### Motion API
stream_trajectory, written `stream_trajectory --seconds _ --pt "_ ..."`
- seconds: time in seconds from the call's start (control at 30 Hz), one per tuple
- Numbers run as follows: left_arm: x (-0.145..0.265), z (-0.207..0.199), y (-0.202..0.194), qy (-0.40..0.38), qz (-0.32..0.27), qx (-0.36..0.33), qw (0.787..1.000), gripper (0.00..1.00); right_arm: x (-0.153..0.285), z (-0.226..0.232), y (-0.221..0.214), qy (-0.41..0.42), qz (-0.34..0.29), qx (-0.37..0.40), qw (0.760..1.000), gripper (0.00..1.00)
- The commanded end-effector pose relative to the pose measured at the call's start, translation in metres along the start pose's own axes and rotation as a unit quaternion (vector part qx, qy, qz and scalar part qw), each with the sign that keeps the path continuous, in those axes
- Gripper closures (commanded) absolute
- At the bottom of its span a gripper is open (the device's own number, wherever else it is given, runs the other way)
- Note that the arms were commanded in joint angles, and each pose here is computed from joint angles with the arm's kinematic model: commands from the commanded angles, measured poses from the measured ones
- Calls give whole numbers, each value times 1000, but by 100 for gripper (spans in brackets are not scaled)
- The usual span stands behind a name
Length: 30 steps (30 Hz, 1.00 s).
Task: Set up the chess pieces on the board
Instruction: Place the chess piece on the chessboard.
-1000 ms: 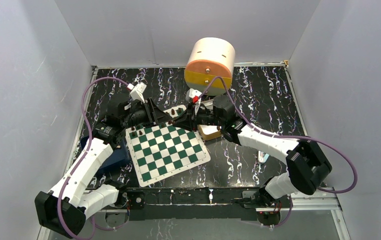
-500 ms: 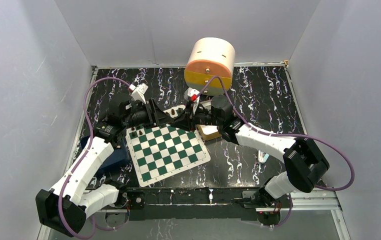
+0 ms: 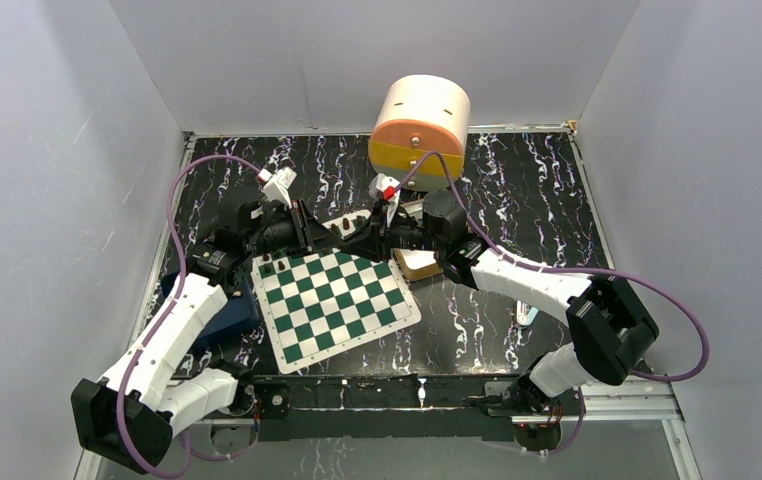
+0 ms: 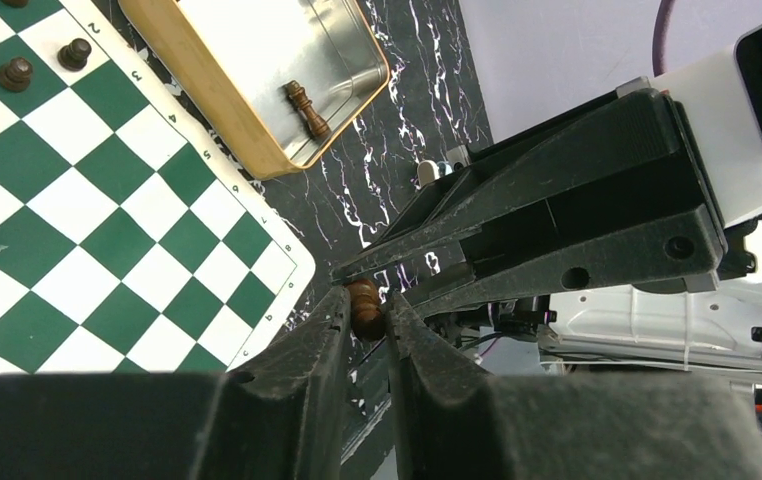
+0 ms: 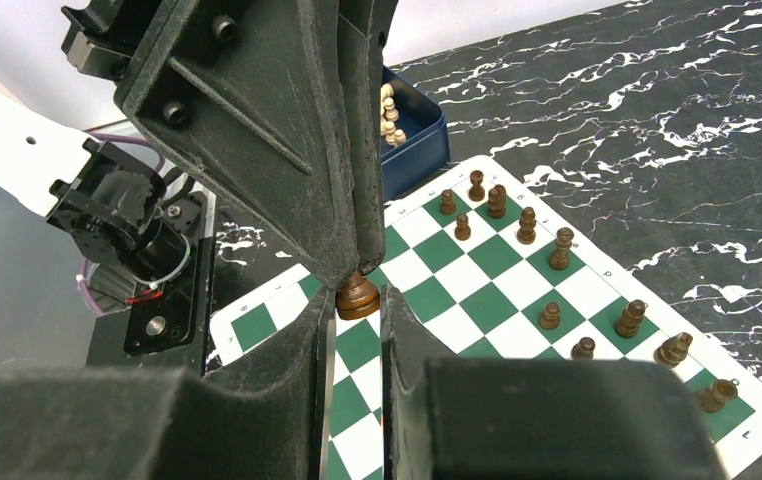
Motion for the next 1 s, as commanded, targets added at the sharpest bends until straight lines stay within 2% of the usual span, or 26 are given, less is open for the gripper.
stream_trajectory --seconds 0.0,0.1,0.2,0.27,0.37,0.47,0.6,0.63,0.7,0.97 --pt "6 -10 6 -27 -6 -10 1000 85 -4 8 21 12 -42 22 999 79" --pt "7 -10 5 -25 -6 -10 1000 85 -3 8 21 9 -42 21 999 79" --pt "7 -9 5 -16 -5 -15 1000 90 -3 7 18 10 -40 20 999 78" --pt "8 -7 6 0 -3 -21 1000 94 -2 7 17 10 -36 18 999 73" --pt "9 -3 8 33 -3 -35 999 94 1 8 14 2 -34 16 999 57" --pt "11 3 11 78 -3 -52 996 92 9 9 10 -11 -38 26 999 48" --pt "10 16 12 142 4 -72 987 92 22 15 8 -29 -43 40 998 30" --pt "10 19 13 156 5 -77 985 92 26 16 6 -34 -42 42 998 24" --pt "7 28 13 193 6 -83 978 92 32 20 6 -40 -41 53 997 3" --pt "-14 69 10 304 51 -110 945 91 57 30 7 -101 -46 41 993 1"
Point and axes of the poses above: each gripper's point midway between its finger pads, its own x axis back along the fingers, its own z axis along the line the jaws close on, y = z × x, the point moved 10 cm from there along x, back along the fingers, and after that the axes turned 11 degrees about -x, right-handed, at the moved point
